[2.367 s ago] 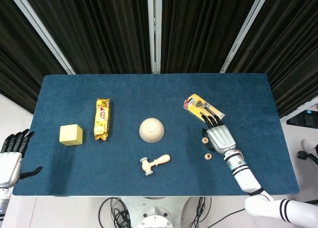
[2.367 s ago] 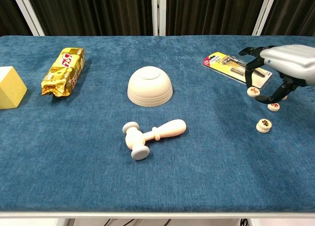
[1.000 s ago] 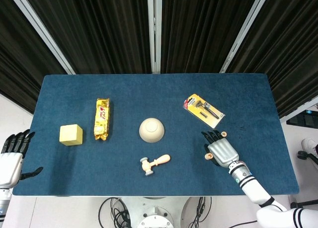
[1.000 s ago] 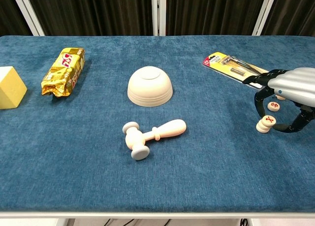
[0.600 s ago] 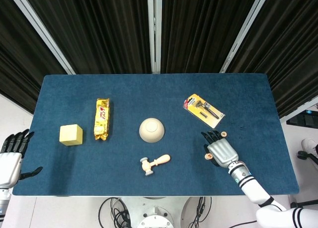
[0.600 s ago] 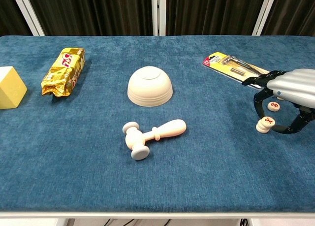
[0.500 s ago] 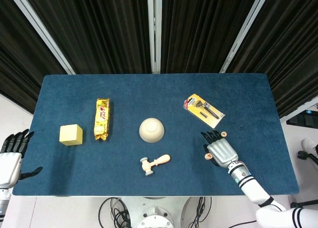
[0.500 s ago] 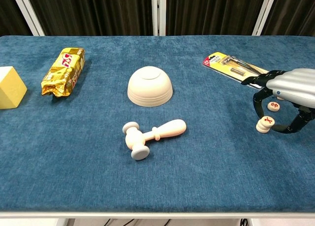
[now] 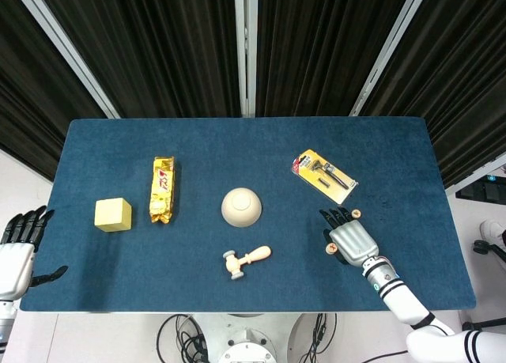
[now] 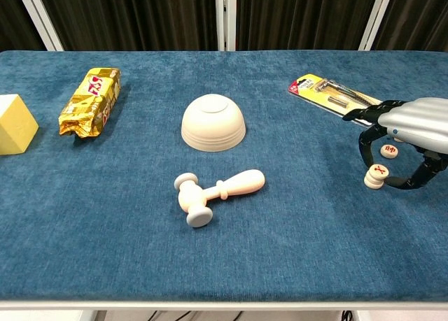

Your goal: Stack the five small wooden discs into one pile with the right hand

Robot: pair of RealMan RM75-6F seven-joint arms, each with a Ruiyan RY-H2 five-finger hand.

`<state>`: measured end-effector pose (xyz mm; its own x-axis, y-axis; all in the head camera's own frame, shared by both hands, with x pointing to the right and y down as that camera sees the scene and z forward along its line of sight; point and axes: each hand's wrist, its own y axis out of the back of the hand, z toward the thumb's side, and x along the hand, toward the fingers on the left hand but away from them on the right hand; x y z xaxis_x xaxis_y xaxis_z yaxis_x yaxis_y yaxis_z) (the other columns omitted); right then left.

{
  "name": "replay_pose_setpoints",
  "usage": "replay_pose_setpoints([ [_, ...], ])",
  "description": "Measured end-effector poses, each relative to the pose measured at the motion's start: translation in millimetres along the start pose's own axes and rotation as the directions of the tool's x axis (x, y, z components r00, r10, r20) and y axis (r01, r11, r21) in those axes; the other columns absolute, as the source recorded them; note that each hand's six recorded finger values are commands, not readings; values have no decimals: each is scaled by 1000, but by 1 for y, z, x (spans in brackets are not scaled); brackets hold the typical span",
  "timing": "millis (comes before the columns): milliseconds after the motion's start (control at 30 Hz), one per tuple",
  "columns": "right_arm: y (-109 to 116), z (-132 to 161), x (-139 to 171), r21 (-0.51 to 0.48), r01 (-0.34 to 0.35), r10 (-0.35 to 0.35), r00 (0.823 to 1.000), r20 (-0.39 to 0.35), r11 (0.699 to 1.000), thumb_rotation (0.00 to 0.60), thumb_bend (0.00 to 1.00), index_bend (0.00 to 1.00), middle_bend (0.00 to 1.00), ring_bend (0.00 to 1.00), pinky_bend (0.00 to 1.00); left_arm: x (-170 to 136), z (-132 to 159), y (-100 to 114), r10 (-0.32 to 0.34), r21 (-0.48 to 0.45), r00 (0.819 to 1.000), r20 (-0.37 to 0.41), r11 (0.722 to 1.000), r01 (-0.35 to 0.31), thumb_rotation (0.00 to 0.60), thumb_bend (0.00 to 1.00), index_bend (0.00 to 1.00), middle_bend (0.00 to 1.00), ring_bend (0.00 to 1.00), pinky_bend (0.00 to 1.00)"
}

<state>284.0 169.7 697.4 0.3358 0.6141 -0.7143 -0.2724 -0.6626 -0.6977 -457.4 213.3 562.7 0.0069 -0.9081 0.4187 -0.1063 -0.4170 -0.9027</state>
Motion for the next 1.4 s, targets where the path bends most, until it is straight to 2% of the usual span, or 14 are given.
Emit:
replay_pose_setpoints([
  [167,1,-2,1,-1,-2,2,1000,4,1000,600,255,375,0,0,0,0,0,0,0,0,1000,-1,1000,0,600,59,17,0,0,0],
  [367,9,-5,5,-18,22,-22,1000,11,1000,600,254,366,1,0,0,0,0,0,1,-1,1000,2,1000,-1,600,59,17,0,0,0],
  [600,26,-28,8,-43,74,-71,995,71,996,600,252,311,1,0,0,0,1,0,-3,-1,1000,5,1000,3,600,59,17,0,0,0],
  [800,13,-50,-3,-21,65,-62,988,140,998,600,251,245,0,0,0,0,1,-1,-6,1,1000,3,1000,6,600,59,17,0,0,0],
  [967,0,-55,-13,-27,65,-60,984,166,997,600,250,235,0,0,0,1,0,-3,-13,3,1000,0,1000,13,600,59,18,0,0,0],
  [1400,-14,-50,-23,-38,82,-74,983,169,996,600,269,398,0,0,0,1,-1,-3,-15,1,1000,-3,1000,15,600,59,18,0,0,0],
])
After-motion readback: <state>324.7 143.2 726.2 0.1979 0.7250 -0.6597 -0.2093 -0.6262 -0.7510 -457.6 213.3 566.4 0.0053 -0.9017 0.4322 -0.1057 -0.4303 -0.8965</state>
